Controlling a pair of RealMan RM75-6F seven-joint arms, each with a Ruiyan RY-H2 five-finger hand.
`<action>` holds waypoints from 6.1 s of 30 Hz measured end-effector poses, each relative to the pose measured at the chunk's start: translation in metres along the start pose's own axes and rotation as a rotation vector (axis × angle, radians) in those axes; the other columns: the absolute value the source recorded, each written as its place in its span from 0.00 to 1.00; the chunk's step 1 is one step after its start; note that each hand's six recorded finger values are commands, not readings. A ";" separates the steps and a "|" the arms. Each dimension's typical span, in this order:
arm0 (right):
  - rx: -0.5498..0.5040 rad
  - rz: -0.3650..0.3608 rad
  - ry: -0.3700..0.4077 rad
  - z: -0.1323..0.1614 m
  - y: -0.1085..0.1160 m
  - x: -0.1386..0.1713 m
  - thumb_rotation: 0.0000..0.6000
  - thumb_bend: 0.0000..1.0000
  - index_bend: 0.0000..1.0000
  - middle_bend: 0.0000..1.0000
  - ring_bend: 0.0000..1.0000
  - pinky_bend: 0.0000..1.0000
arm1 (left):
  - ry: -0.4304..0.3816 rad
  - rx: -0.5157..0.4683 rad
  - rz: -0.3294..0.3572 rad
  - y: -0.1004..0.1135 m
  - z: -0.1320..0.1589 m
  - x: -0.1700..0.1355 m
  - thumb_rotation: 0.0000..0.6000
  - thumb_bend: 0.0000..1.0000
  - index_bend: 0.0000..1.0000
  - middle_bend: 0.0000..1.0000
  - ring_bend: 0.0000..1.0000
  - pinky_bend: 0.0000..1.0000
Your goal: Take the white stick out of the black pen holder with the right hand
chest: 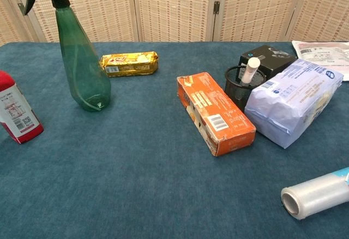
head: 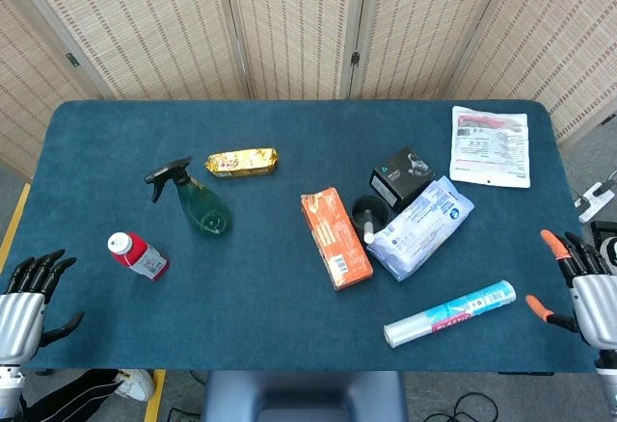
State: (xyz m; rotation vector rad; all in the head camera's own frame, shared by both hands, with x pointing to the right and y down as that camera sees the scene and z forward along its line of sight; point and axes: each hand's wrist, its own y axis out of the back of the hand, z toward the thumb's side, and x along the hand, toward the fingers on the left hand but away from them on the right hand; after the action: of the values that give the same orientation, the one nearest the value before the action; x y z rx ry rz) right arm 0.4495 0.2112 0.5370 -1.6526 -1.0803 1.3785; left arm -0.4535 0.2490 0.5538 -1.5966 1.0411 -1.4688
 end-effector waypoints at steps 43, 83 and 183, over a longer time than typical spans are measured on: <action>-0.077 0.153 0.237 0.129 -0.069 -0.130 1.00 0.03 0.39 0.29 0.07 0.13 | 0.047 -0.029 0.029 0.006 -0.021 -0.017 1.00 0.28 0.20 0.15 0.14 0.13; -0.160 0.171 0.262 0.200 -0.136 -0.182 1.00 0.20 0.51 0.33 0.07 0.13 | 0.045 -0.012 0.014 0.002 -0.019 -0.005 1.00 0.28 0.20 0.15 0.14 0.13; -0.979 0.128 0.005 0.102 -0.021 -0.146 1.00 0.43 0.64 0.43 0.17 0.13 | 0.008 -0.032 0.009 -0.004 -0.007 0.005 1.00 0.28 0.20 0.15 0.14 0.13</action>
State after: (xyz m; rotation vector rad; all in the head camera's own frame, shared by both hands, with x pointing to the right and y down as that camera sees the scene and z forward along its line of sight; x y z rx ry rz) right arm 0.3348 0.0860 0.5945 -2.4124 -1.8411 0.9356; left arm -0.4598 0.2465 0.5597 -1.6075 1.0794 -1.4607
